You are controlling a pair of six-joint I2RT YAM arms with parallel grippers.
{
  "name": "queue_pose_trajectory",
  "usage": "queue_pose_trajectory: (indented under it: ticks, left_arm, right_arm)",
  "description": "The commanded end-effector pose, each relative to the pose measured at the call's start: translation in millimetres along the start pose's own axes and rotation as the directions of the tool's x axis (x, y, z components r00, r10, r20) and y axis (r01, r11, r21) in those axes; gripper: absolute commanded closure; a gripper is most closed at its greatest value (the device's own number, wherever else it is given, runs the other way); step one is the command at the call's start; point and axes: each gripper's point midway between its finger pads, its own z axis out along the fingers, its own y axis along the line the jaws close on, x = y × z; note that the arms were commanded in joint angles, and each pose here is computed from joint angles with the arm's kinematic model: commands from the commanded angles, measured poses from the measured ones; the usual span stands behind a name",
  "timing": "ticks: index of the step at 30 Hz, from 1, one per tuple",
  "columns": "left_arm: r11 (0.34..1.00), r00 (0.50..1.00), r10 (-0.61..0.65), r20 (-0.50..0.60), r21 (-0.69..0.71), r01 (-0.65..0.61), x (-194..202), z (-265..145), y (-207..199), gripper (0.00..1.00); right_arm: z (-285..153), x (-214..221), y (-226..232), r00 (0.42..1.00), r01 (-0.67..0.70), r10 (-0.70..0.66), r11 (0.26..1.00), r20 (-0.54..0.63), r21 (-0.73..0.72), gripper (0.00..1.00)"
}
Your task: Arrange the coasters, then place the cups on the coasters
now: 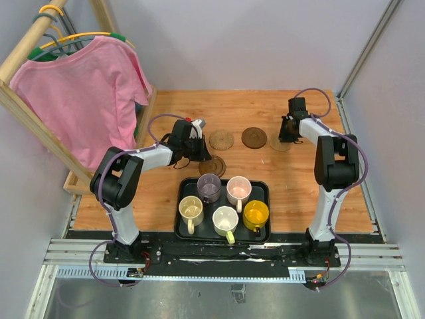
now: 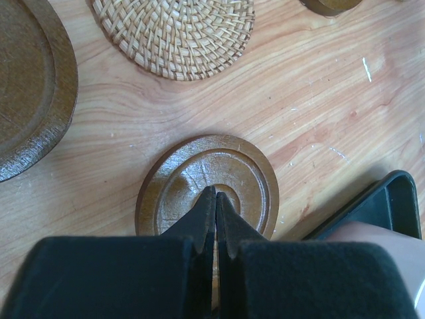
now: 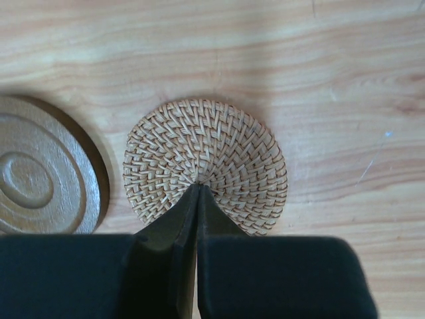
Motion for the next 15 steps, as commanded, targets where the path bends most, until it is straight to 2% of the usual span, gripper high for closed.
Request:
queue_pose_trajectory:
  ticks: [1, 9, 15]
  left_arm:
    - [1.000, 1.000, 0.012, 0.011, 0.019, -0.013, -7, -1, -6, 0.99]
    - [0.999, 0.999, 0.029, 0.025, 0.019, -0.030, -13, -1, -7, 0.99]
    - [0.997, 0.998, 0.051, 0.044, 0.053, -0.054, -20, -3, -18, 0.99]
  right_arm:
    - [17, 18, -21, 0.996, -0.009, 0.015, 0.998, -0.091, 0.070, 0.99]
    - [-6, -20, -10, 0.998, 0.043, -0.044, 0.999, 0.050, 0.013, 0.94]
    - [-56, -51, 4, 0.980, 0.071, -0.061, 0.996, 0.190, -0.046, 0.82]
